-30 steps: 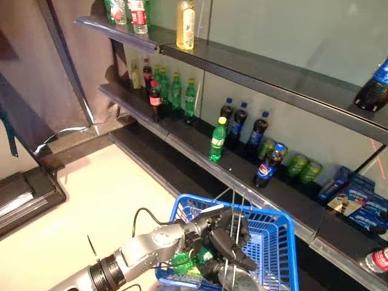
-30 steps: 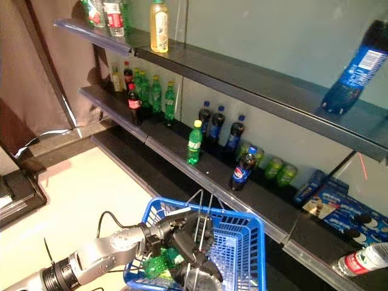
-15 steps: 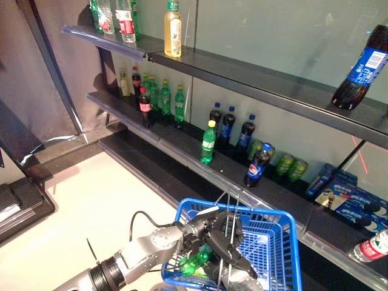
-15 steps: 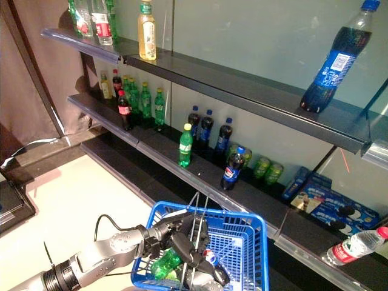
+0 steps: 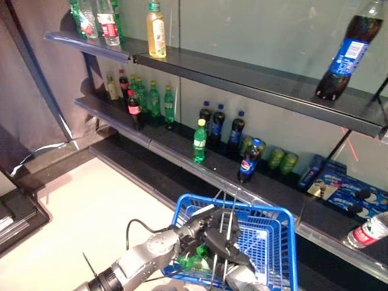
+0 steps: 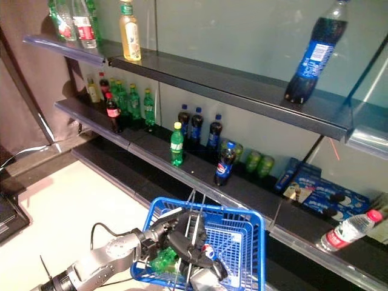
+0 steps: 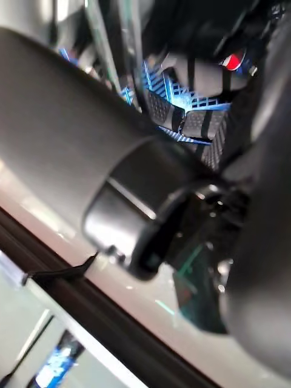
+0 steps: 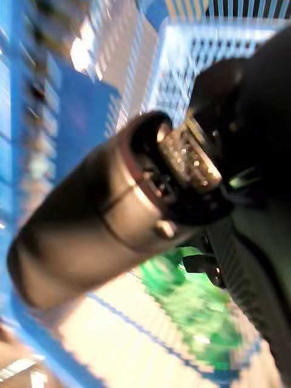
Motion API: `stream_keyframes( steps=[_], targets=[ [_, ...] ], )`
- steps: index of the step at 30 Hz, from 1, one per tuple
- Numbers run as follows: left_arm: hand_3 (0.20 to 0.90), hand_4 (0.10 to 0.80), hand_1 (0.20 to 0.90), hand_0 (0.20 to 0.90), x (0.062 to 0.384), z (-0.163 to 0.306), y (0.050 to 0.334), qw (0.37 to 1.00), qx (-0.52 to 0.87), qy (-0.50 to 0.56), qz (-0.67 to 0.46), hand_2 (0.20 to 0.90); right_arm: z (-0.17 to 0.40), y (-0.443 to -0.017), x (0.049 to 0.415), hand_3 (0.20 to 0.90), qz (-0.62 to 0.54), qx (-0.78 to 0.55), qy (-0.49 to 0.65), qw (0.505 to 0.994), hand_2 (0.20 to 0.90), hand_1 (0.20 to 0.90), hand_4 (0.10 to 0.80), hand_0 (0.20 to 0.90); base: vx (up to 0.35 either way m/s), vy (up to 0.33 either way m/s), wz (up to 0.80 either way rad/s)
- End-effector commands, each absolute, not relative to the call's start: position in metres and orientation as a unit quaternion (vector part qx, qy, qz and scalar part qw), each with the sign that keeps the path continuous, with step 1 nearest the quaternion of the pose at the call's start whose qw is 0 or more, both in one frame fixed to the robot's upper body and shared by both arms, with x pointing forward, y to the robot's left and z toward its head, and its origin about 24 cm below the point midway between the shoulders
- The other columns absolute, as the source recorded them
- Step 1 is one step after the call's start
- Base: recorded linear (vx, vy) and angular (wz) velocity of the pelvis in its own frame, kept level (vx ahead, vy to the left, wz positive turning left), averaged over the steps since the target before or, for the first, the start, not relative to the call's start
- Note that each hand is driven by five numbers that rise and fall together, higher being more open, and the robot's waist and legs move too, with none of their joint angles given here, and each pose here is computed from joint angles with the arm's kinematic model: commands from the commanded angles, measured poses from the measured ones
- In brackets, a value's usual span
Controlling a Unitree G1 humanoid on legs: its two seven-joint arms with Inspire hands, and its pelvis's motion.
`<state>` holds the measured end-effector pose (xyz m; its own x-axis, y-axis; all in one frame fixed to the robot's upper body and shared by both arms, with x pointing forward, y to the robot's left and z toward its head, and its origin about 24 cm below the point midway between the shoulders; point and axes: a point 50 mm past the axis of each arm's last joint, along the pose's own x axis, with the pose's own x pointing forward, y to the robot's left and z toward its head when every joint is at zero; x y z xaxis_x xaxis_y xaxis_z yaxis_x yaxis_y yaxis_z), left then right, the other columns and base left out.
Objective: Pick up the drink and place into the basket.
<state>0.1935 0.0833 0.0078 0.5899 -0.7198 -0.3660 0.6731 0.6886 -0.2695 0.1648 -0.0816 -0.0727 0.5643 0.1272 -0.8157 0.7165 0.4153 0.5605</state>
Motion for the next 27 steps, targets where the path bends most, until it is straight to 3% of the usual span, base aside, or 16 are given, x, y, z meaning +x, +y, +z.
stream_keyframes(
  steps=[1, 12, 27],
  targets=[
    [0.200, 0.100, 0.300, 0.300, 0.224, 0.187, 0.063, 0.819, -0.242, -0.303, -0.422, 0.300, -0.036, -0.084, 0.192, 0.900, -0.128, 0.531, 0.318, 0.775, 0.900, 0.900, 0.800, 0.900, 0.051, -0.002, -0.03],
    [0.200, 0.100, 0.300, 0.300, 0.222, 0.173, 0.097, 0.837, -0.259, -0.319, -0.360, 0.300, -0.002, -0.114, 0.196, 0.900, -0.055, 0.528, 0.212, 0.820, 0.900, 0.900, 0.800, 0.900, 0.001, 0.000, 0.00],
    [0.200, 0.100, 0.300, 0.300, 0.224, 0.152, 0.132, 0.883, -0.286, -0.277, -0.249, 0.300, 0.042, -0.109, 0.189, 0.900, 0.112, 0.538, 0.121, 0.826, 0.900, 0.900, 0.800, 0.900, -0.017, -0.013, 0.00]
  ],
)
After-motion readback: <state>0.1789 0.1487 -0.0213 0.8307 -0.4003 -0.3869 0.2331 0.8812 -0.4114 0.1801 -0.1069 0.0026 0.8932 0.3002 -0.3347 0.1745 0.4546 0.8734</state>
